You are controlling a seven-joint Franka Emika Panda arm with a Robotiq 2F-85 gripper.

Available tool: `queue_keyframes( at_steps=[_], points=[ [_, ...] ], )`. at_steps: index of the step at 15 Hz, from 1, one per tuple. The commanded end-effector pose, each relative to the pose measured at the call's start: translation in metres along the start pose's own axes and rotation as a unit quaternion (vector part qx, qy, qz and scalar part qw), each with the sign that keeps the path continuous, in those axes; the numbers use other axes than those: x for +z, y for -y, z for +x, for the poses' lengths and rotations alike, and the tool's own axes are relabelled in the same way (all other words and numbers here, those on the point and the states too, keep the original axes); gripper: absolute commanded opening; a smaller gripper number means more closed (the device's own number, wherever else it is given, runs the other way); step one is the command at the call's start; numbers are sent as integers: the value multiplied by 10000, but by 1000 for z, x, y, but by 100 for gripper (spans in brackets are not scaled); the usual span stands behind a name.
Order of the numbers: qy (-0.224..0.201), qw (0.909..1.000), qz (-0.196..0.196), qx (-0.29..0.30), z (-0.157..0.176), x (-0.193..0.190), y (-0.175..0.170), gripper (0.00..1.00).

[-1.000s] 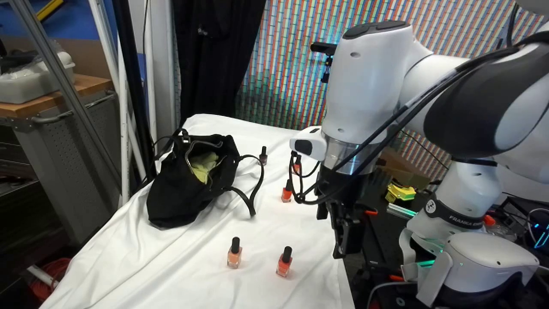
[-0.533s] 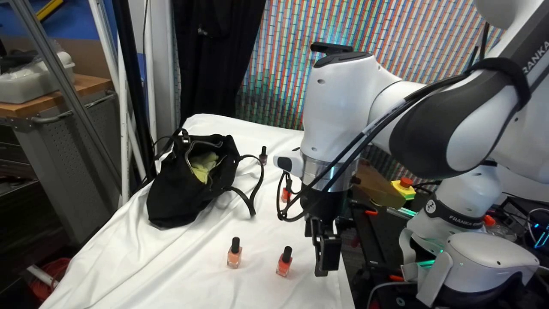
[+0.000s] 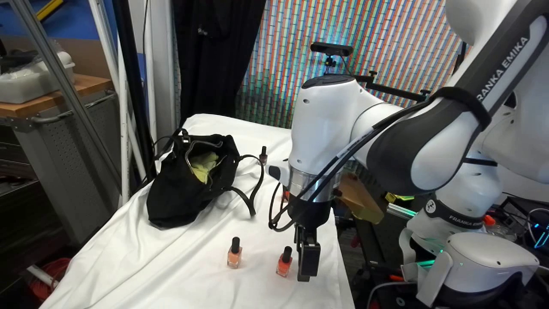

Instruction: Pick up all the nail polish on the table and put them in the bag

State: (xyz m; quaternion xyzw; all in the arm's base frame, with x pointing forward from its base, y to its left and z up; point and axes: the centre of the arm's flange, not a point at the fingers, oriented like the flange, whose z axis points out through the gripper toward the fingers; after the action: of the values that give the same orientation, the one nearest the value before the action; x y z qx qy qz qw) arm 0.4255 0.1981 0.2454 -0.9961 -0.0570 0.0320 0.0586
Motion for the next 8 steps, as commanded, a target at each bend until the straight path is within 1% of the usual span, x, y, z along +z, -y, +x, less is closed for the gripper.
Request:
queue_keyframes(
  at_steps=[1,5,8],
  points=[
    [-201,9996,-129,171,16,6,-10,100],
    [-178,9991,-271,269,24,16,-24,100],
    [-88,9991,-264,325,29,25,-27,100]
  ],
)
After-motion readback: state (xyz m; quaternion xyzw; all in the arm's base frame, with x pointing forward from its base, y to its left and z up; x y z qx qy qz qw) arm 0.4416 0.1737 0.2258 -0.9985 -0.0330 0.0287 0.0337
